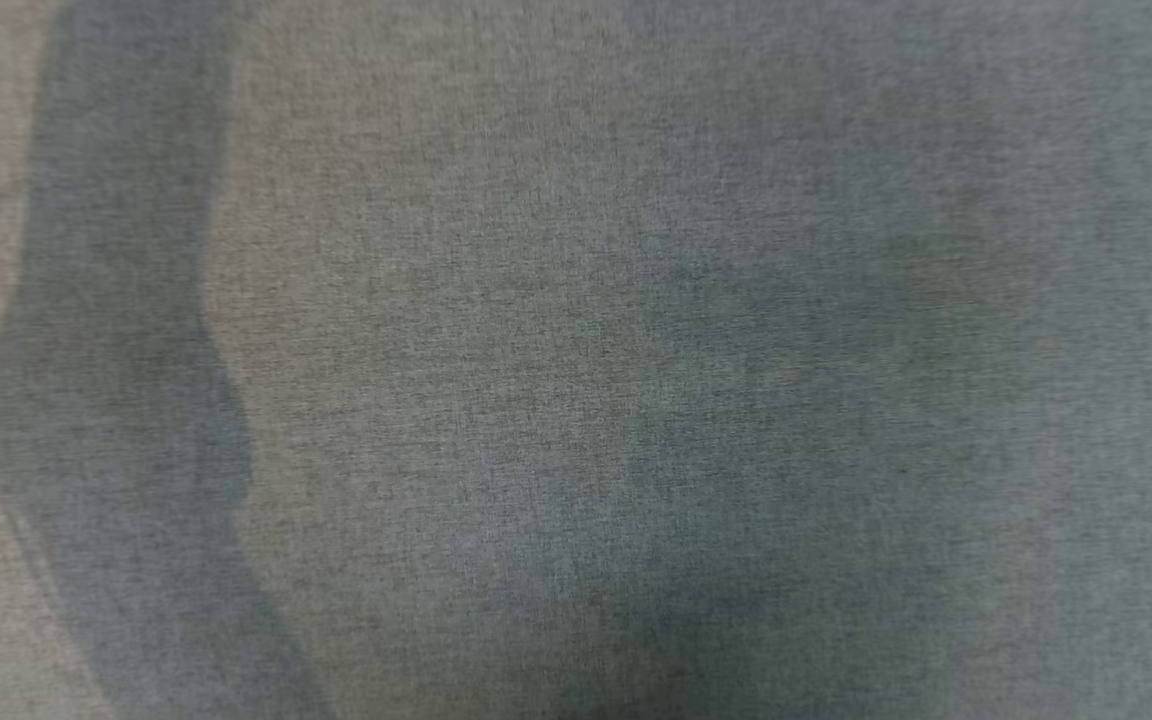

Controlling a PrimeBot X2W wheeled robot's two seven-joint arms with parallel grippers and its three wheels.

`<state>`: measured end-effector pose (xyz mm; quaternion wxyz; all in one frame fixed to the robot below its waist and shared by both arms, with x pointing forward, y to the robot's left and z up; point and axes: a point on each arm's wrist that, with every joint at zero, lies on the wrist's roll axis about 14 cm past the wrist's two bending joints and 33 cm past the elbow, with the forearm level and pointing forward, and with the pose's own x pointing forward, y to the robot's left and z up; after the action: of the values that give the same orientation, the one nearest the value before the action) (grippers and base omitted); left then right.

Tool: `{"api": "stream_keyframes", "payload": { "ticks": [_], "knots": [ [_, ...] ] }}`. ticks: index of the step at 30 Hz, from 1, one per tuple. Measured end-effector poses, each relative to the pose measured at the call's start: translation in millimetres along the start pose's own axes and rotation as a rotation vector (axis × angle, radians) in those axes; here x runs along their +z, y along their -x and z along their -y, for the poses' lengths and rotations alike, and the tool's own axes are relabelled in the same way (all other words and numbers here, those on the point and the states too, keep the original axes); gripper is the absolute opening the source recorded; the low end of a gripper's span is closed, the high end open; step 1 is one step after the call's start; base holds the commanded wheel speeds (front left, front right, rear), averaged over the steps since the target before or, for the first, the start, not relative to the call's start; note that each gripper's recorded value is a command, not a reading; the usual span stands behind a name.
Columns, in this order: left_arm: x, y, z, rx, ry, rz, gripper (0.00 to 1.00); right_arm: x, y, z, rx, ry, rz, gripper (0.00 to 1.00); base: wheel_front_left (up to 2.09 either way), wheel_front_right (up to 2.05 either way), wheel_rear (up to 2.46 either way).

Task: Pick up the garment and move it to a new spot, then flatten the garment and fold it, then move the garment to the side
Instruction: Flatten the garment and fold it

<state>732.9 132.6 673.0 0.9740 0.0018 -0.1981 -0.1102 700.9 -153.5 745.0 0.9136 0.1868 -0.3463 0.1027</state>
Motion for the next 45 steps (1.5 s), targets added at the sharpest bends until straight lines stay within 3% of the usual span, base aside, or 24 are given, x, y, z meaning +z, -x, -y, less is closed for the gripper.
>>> {"api": "stream_keyframes", "payload": {
  "ticks": [4, 8, 13, 16, 22, 28, 33, 38, 45],
  "knots": [
    [-86.3, 14.9, 18.5, -0.095, -0.03, -0.149, 0.0, -63.9, 24.4, 3.1, -0.003, -0.044, -0.126, 0.0, 0.0, 0.0, 0.0],
    [-162.3, 64.6, 30.6, -0.144, -0.023, -0.372, 0.0, -123.4, 94.8, 28.0, -0.081, -0.06, -0.344, 0.0, 0.0, 0.0, 0.0],
    [-206.0, 129.2, 67.9, -0.273, -0.028, -0.551, 0.0, -150.7, 190.7, 42.8, -0.1, -0.045, -0.563, 0.0, 0.0, 0.0, 0.0],
    [-219.2, 182.0, 77.0, -0.327, 0.004, -0.656, 0.0, -146.3, 250.2, 43.7, -0.1, -0.057, -0.677, 0.0, 0.0, 0.0, 0.0],
    [-203.7, 300.1, 72.1, -0.345, 0.063, -0.819, 0.0, -92.9, 344.8, 42.6, -0.154, -0.088, -0.811, 0.0, 0.0, 0.0, 0.0],
    [-147.5, 418.6, 93.5, -0.214, 0.18, -0.911, 0.0, -27.6, 420.3, 25.8, -0.258, -0.18, -0.883, 0.0, 0.0, 0.0, 0.0],
    [-83.9, 487.9, 125.3, -0.089, 0.304, -0.94, 0.0, 23.8, 476.6, 8.1, -0.325, -0.253, -0.936, 0.0, 0.0, 0.0, 0.0],
    [-32.3, 510.3, 156.8, -0.052, 0.435, -0.926, 0.0, 57.9, 506.5, -6.7, -0.403, -0.348, -0.931, 0.0, 0.0, 0.0, 0.0],
    [-29.3, 483.5, 148.7, -0.117, 0.438, -0.964, 0.0, 43.9, 470.6, 3.7, -0.369, -0.327, -0.927, 0.0, 0.0, 0.0, 0.0]
  ]
}}
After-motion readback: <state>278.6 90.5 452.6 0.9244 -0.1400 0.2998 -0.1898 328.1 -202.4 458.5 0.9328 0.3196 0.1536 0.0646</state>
